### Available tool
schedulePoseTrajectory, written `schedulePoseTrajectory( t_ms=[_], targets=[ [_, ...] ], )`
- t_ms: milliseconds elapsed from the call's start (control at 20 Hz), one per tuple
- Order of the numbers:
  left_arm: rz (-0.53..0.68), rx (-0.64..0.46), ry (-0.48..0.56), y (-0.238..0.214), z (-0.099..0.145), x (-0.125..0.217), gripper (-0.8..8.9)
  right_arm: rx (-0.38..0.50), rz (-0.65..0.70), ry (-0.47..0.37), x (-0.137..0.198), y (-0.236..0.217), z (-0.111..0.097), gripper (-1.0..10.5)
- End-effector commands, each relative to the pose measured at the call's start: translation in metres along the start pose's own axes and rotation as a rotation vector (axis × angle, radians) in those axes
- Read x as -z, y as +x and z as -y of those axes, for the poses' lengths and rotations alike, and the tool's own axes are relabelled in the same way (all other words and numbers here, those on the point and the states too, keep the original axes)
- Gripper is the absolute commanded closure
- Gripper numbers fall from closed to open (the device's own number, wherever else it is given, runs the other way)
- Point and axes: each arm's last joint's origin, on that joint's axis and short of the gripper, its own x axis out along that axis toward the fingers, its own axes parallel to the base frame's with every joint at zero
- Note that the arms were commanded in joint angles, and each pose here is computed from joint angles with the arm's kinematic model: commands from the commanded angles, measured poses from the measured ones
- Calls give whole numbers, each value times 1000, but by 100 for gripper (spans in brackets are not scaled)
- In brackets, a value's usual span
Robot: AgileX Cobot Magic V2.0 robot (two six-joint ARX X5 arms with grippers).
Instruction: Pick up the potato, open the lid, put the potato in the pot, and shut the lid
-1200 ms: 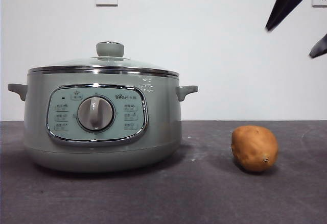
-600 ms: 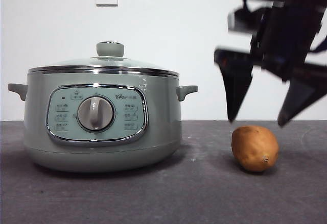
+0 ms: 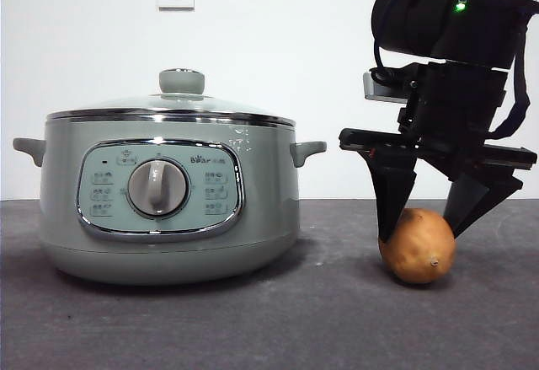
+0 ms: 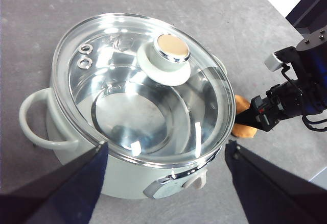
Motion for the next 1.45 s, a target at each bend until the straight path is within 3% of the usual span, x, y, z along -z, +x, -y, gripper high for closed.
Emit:
schedulePoseTrajectory(
  t_ms=[50, 300, 600, 950, 1450],
  targets=[
    [2, 0, 10, -1, 0, -1, 429, -12, 20, 7, 0, -10, -1, 954],
    [51, 11, 39, 8, -2, -11, 436, -13, 46, 6, 10, -53, 6, 949],
    [98, 84, 82, 53, -5, -32, 438, -19, 84, -5, 25, -93, 13, 949],
    [19, -37, 218, 115, 16, -53, 439, -19, 83, -4, 29, -101, 15, 948],
    [-27, -98, 251, 171, 21, -45, 441, -19, 83, -5, 29, -101, 15, 948]
  ],
)
